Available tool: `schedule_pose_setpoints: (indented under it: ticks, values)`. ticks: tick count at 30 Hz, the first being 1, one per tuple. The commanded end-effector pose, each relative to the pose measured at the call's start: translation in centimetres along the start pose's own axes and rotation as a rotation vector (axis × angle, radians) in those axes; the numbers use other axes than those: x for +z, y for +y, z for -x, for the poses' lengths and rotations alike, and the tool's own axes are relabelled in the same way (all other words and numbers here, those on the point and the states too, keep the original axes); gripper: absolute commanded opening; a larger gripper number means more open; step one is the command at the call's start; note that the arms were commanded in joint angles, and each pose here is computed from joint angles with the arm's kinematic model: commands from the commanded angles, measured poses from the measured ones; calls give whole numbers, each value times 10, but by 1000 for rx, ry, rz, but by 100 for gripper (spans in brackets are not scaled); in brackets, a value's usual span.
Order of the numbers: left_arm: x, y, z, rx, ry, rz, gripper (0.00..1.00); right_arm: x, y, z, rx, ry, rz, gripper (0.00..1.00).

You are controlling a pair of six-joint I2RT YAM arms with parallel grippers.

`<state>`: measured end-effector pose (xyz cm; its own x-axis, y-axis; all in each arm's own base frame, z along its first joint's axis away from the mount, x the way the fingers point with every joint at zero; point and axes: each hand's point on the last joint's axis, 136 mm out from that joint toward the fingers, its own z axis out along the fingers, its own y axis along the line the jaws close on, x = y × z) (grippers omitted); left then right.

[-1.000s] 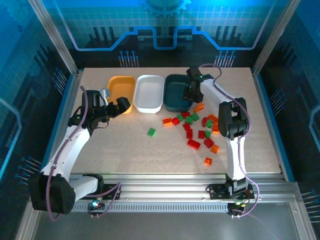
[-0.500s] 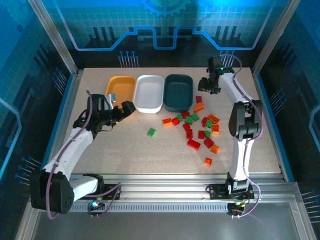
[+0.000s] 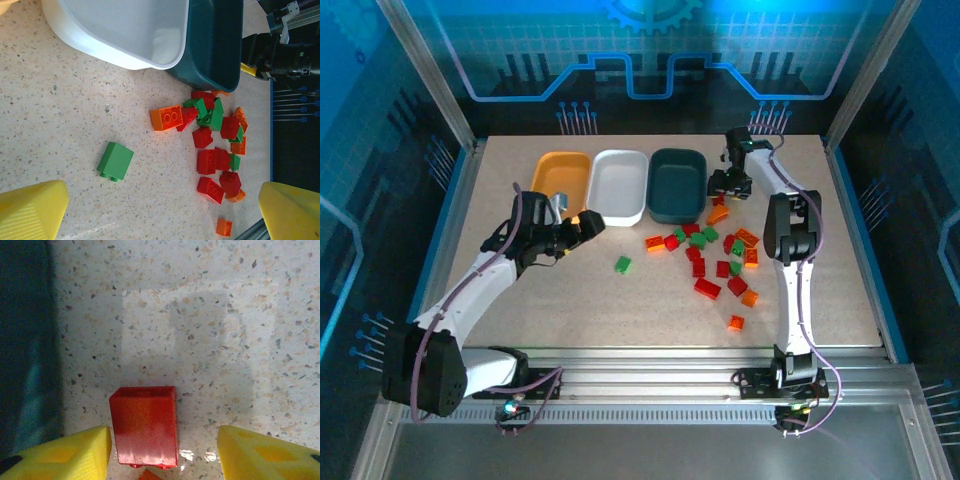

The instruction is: Sort the legos into containers by color

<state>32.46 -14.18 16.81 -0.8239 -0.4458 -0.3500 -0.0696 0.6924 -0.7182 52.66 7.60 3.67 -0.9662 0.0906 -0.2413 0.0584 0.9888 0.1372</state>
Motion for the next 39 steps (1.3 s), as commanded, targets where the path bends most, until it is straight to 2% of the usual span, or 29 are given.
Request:
schedule_pose_setpoints:
  ticks: [1, 7, 14, 21, 26, 34, 39]
  values:
    - [2, -6, 3, 5, -1, -17, 99, 8, 0, -7, -15, 43, -20, 60]
    - [4, -7, 4, 2, 2, -19, 99, 13, -15, -10, 1, 41, -135, 57]
    - [3, -7, 3, 3, 4, -19, 99, 1, -37, -5, 63, 3, -190, 51]
    - [6, -7, 3, -1, 8, -20, 99, -17, -39, -3, 41, -49, -217, 53]
    - [9, -8, 2, -4, 14, -29, 99, -26, -29, 3, 68, -96, -154, 55]
    - [13, -4, -5, -8, 31, -23, 99, -8, -16, 0, 85, -65, -6, 56]
    - [17, -4, -4, -12, 38, -27, 99, 6, -28, -6, 99, -16, -75, 53]
